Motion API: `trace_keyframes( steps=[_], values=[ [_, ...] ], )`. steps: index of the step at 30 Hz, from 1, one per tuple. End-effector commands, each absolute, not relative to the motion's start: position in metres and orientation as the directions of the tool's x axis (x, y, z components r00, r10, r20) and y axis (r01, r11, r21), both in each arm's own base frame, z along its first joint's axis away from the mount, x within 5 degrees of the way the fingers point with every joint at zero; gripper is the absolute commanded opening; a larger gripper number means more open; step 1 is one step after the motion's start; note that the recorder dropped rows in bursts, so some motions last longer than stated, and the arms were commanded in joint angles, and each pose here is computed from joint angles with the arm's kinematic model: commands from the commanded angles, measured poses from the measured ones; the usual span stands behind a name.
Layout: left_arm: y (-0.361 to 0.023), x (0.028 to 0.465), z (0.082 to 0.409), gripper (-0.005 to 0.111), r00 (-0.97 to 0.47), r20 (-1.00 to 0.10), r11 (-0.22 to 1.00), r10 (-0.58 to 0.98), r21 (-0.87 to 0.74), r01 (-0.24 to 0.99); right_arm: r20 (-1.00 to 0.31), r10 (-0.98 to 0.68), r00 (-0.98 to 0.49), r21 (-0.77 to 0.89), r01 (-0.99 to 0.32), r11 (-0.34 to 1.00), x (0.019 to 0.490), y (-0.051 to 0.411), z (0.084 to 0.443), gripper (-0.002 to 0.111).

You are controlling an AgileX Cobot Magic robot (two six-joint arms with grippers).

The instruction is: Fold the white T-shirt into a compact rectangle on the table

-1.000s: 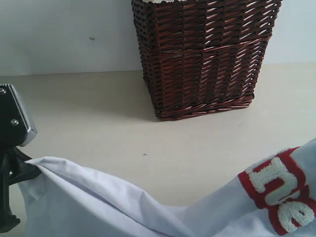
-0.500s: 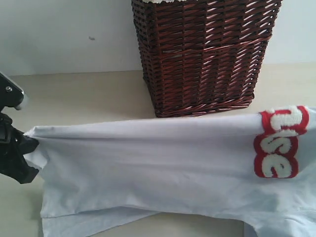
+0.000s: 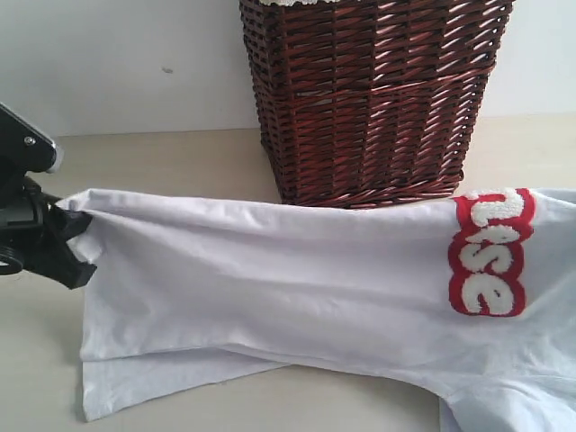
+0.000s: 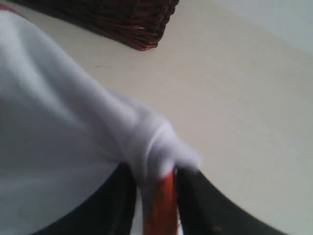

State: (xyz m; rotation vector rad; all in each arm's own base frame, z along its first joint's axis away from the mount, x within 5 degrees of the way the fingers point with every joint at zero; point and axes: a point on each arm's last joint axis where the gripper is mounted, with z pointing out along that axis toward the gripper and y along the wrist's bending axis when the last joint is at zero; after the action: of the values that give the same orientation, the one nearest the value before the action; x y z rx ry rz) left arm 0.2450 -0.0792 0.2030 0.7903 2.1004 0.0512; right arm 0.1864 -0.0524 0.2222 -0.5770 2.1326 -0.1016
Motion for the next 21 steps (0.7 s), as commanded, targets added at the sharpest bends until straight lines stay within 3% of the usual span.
trace_keyframes(
  steps=[1, 3, 5, 12, 14, 17, 21],
  values=[
    [-0.082, 0.258, 0.207, 0.062, -0.366, -0.760, 0.805, 0.537, 0.334, 0.489, -0.819, -0.326, -0.472, -0.225, -0.260, 0.939, 0.194, -0.058, 0.225, 0.052],
    [-0.082, 0.259, 0.205, 0.082, -0.366, -0.759, 0.805, 0.538, 0.334, 0.490, -0.847, -0.265, -0.461, -0.183, -0.217, 0.959, 0.196, -0.059, 0.228, 0.061],
    [-0.082, 0.259, 0.204, 0.091, -0.369, -0.757, 0.805, 0.539, 0.333, 0.491, -0.857, -0.246, -0.453, -0.170, -0.201, 0.965, 0.197, -0.059, 0.230, 0.066],
    [-0.081, 0.255, 0.219, 0.088, -0.317, -0.779, 0.800, 0.542, 0.362, 0.479, -0.885, -0.258, -0.387, -0.174, -0.238, 0.955, 0.193, -0.051, 0.241, 0.067],
    [-0.079, 0.251, 0.233, 0.081, -0.269, -0.807, 0.807, 0.526, 0.375, 0.456, -0.905, -0.278, -0.322, -0.175, -0.314, 0.933, 0.188, -0.041, 0.250, 0.066],
    [-0.075, 0.237, 0.265, 0.060, -0.166, -0.853, 0.821, 0.495, 0.398, 0.409, -0.919, -0.333, -0.209, -0.206, -0.465, 0.861, 0.175, -0.021, 0.263, 0.061],
    [-0.065, 0.205, 0.307, 0.015, -0.032, -0.892, 0.842, 0.451, 0.413, 0.347, -0.928, -0.367, -0.062, -0.267, -0.576, 0.772, 0.154, 0.001, 0.281, 0.040]
  ],
)
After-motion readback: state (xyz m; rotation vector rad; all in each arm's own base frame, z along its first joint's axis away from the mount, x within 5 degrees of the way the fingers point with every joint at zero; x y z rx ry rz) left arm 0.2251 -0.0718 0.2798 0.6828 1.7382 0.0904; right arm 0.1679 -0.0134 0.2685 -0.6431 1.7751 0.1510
